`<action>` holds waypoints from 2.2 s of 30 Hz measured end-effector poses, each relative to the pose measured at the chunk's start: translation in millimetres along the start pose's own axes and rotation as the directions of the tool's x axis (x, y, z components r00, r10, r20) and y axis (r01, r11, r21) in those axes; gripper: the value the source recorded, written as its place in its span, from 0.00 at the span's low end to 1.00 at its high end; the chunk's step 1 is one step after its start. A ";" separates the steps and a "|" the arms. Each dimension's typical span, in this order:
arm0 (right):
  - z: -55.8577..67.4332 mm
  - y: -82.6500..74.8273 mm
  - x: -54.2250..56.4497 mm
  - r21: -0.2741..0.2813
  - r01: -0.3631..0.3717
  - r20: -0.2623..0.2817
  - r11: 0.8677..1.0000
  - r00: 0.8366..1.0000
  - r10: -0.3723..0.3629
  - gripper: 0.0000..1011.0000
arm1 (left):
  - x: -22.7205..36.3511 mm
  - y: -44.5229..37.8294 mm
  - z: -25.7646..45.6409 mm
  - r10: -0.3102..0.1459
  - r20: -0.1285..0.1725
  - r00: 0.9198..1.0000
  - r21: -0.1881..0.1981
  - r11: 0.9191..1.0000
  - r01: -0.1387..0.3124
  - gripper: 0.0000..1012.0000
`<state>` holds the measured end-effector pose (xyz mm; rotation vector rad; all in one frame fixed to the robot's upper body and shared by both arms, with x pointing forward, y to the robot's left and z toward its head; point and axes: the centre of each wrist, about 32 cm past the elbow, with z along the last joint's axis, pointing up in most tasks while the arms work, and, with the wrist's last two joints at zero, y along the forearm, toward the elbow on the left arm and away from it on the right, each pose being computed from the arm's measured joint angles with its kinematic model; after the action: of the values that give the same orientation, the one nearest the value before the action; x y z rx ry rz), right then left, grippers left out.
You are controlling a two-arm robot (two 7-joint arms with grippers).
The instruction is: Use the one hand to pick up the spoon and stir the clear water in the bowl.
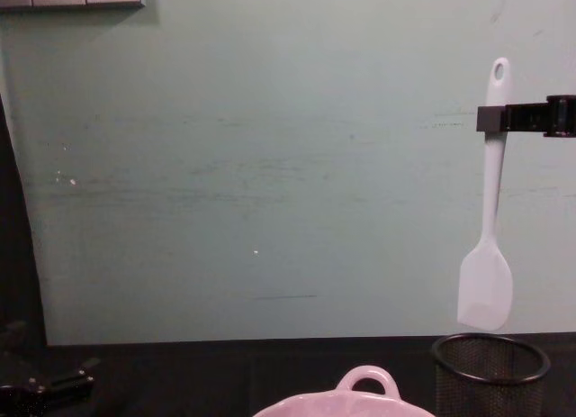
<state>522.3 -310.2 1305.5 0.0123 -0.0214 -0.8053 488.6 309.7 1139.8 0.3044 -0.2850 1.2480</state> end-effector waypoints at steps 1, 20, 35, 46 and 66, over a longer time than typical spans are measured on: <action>-0.1 0.0 0.0 0.000 0.000 0.000 1.000 1.000 0.000 0.11 | 0.0 0.0 0.0 0.000 0.000 1.000 0.000 1.000 0.000 0.99; -5.2 26.2 -27.7 -0.023 -0.079 0.063 0.997 0.995 0.080 0.11 | 0.0 0.0 0.0 0.000 0.000 1.000 0.000 1.000 0.000 0.99; -50.8 66.3 -70.3 0.004 -0.216 0.097 0.976 0.972 0.214 0.11 | 0.0 0.0 0.0 0.000 0.000 1.000 0.000 1.000 0.000 0.99; -82.3 65.0 -80.0 -0.041 -0.224 0.068 0.974 0.972 0.226 0.11 | 0.0 0.0 0.0 0.000 0.000 1.000 0.000 1.000 0.000 0.99; -104.1 83.7 -71.7 -0.021 -0.179 -0.002 0.984 0.984 0.179 0.11 | 0.0 0.0 0.0 0.000 0.000 1.000 0.000 1.000 0.000 0.99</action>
<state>535.4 -200.2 1202.0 -0.0097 -0.0132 -0.6255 488.6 309.7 1139.8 0.3044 -0.2850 1.2480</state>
